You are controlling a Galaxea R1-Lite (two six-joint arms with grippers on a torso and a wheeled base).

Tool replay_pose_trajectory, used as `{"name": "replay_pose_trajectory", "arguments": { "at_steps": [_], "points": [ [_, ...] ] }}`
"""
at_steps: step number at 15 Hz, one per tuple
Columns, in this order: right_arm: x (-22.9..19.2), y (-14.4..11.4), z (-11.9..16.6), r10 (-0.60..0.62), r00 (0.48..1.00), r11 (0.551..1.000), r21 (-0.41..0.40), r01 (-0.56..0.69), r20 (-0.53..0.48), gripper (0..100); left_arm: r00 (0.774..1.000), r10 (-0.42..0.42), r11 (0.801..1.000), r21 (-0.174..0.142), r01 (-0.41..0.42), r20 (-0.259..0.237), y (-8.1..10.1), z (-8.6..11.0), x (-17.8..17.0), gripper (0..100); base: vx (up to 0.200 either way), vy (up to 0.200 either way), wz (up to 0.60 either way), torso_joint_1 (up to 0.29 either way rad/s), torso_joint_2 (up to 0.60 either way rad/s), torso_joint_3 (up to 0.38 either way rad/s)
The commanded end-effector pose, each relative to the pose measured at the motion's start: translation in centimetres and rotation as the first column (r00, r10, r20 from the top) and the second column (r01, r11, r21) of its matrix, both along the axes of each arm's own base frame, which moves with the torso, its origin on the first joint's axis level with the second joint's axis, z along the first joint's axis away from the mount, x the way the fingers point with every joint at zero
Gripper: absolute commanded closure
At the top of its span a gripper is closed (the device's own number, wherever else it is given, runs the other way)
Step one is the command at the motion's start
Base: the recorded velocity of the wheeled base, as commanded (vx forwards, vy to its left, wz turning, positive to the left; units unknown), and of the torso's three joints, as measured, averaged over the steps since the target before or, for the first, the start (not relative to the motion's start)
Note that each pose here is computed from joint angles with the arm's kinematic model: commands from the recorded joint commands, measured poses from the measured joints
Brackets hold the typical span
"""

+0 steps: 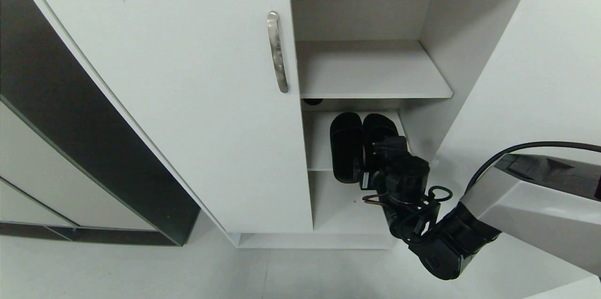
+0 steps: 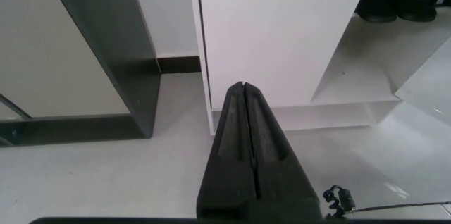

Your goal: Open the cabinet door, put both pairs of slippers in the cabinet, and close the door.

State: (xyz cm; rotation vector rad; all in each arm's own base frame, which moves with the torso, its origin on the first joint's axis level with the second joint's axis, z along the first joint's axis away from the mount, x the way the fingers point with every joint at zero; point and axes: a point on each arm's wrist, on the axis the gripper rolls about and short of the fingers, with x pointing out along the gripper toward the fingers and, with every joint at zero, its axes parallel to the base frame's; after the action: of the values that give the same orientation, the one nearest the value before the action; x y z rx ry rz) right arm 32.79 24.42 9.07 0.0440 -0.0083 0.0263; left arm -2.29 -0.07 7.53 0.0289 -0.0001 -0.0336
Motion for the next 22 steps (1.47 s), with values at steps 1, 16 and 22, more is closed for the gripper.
{"name": "replay_pose_trajectory", "arguments": {
  "at_steps": [1,16,22],
  "points": [
    [-0.3,0.2,-0.1,0.008,1.0,1.0,-0.004,-0.008,-0.005,0,1.0,0.0,1.0,0.0,0.0,-0.001,0.0,0.0,0.0,100,0.0,0.0,0.0,0.0,0.0,0.0],
    [-1.1,0.5,-0.6,0.023,0.999,0.999,-0.027,-0.023,-0.023,0,1.0,0.0,1.0,-0.001,0.0,0.0,0.0,0.0,0.0,100,-0.08,0.0,0.0,0.002,0.0,0.002],
    [-1.7,0.9,-1.0,0.041,0.998,0.998,-0.038,-0.042,-0.037,0,1.0,0.0,1.0,-0.006,0.0,-0.001,0.0,0.0,0.0,100,0.0,0.0,0.0,0.0,0.0,0.0]
  ]
}}
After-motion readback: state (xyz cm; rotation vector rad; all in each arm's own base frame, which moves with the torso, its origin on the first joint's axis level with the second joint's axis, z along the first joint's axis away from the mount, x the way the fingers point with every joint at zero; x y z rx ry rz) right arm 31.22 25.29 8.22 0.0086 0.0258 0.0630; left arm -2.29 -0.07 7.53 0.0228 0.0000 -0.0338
